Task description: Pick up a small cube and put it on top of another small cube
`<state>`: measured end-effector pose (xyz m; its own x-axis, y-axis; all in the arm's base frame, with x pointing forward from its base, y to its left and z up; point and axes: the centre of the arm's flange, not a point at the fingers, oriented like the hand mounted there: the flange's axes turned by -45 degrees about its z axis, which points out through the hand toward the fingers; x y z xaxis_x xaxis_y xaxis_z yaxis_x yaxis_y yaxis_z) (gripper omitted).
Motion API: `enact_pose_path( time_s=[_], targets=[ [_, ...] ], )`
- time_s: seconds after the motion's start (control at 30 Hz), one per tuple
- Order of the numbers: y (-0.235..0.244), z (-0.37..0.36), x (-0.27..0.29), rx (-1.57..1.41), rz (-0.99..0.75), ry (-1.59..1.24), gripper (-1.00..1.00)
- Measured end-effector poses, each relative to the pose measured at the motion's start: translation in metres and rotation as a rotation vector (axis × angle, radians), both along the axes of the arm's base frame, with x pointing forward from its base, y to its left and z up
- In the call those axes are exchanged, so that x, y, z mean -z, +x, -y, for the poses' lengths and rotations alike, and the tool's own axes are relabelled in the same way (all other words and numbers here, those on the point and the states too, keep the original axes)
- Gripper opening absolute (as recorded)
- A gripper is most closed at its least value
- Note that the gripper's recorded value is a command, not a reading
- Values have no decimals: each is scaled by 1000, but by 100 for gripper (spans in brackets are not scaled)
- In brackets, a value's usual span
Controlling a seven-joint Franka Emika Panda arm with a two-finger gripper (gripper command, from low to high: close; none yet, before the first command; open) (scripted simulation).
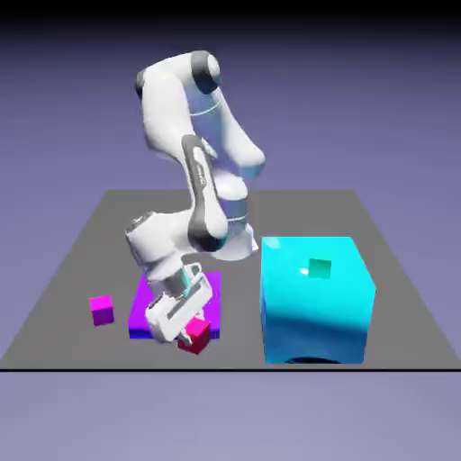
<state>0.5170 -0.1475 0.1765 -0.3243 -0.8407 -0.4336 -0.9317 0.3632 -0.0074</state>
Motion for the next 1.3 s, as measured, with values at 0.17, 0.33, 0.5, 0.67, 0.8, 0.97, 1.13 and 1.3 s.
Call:
enact_pose_path(
  time_s=[0.17, 0.33, 0.5, 0.67, 0.8, 0.97, 1.13, 1.3],
  targets=[
    [-5, 44, 7, -116, -16, -10, -100],
    [-13, 87, 4, -231, -18, -12, -100],
    [-22, 129, -8, -347, -4, -10, -100],
    [-33, 168, -29, -462, 23, -7, -100],
    [-51, 197, -41, -531, 29, -1, -100],
    [-83, 229, -51, -591, 22, 12, -100],
    [-117, 258, -68, -642, 24, 23, -100],
    [-139, 240, 3, -622, -3, 32, -100]
  ],
)
